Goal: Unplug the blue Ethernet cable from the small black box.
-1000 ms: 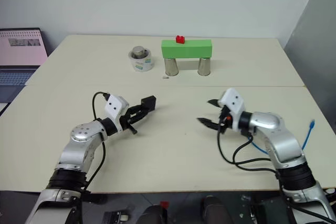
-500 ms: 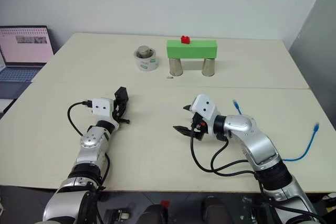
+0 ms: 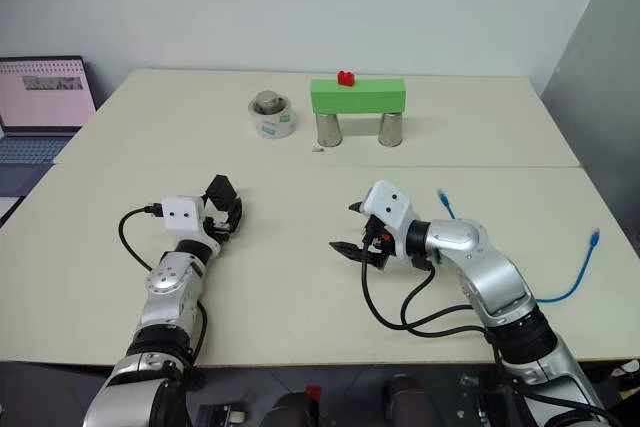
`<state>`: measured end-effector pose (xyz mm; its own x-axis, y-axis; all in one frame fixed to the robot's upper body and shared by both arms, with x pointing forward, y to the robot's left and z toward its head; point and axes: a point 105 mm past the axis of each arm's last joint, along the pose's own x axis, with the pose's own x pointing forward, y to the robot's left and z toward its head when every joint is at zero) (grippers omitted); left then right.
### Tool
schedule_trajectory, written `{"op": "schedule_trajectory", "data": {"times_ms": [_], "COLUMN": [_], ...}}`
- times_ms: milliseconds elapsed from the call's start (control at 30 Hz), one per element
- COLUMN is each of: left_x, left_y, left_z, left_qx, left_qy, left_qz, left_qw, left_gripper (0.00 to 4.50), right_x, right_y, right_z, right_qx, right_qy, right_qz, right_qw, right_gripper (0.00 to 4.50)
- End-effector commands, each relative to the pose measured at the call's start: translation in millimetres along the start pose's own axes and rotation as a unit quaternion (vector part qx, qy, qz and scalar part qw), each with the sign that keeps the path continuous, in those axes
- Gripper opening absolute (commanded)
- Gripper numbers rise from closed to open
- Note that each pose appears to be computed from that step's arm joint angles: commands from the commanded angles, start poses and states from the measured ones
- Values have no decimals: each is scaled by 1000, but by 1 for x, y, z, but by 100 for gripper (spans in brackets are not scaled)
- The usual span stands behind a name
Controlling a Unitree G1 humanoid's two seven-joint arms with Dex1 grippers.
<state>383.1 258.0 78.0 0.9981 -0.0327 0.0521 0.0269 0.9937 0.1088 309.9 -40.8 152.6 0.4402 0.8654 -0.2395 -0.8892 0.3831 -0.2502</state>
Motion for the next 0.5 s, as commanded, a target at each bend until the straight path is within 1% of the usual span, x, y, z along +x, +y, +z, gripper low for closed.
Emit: {"op": "schedule_trajectory", "data": {"times_ms": [33, 67, 100, 200, 233, 333, 433, 500], "left_x": [-20, -23, -31, -53, -58, -63, -62, -62], "left_y": [4, 4, 3, -4, -4, 3, 8, 11], "left_z": [-13, -12, -8, 7, 15, 37, 52, 63], "left_qx": [24, 28, 49, 98, 110, 130, 138, 148], "left_qy": [57, 65, 70, 78, 74, 68, 65, 62], "left_qz": [-19, -24, -47, -127, -147, -168, -174, -185], "left_qw": [998, 997, 995, 984, 980, 975, 973, 970], "left_gripper": [356, 356, 356, 356, 356, 356, 356, 356], "right_x": [-5, -6, -9, -22, -30, -54, -74, -92], "right_y": [-1, -1, -2, -8, -12, -23, -30, -40], "right_z": [15, 14, 12, 6, 4, -1, -6, -15], "right_qx": [-17, -16, -11, 7, 15, 32, 44, 54], "right_qy": [-22, -20, -18, -18, -18, -15, -7, 10], "right_qz": [-9, -10, -17, -45, -61, -99, -127, -165], "right_qw": [1000, 1000, 1000, 999, 998, 994, 991, 985], "right_gripper": [399, 399, 399, 399, 399, 399, 399, 399]}}
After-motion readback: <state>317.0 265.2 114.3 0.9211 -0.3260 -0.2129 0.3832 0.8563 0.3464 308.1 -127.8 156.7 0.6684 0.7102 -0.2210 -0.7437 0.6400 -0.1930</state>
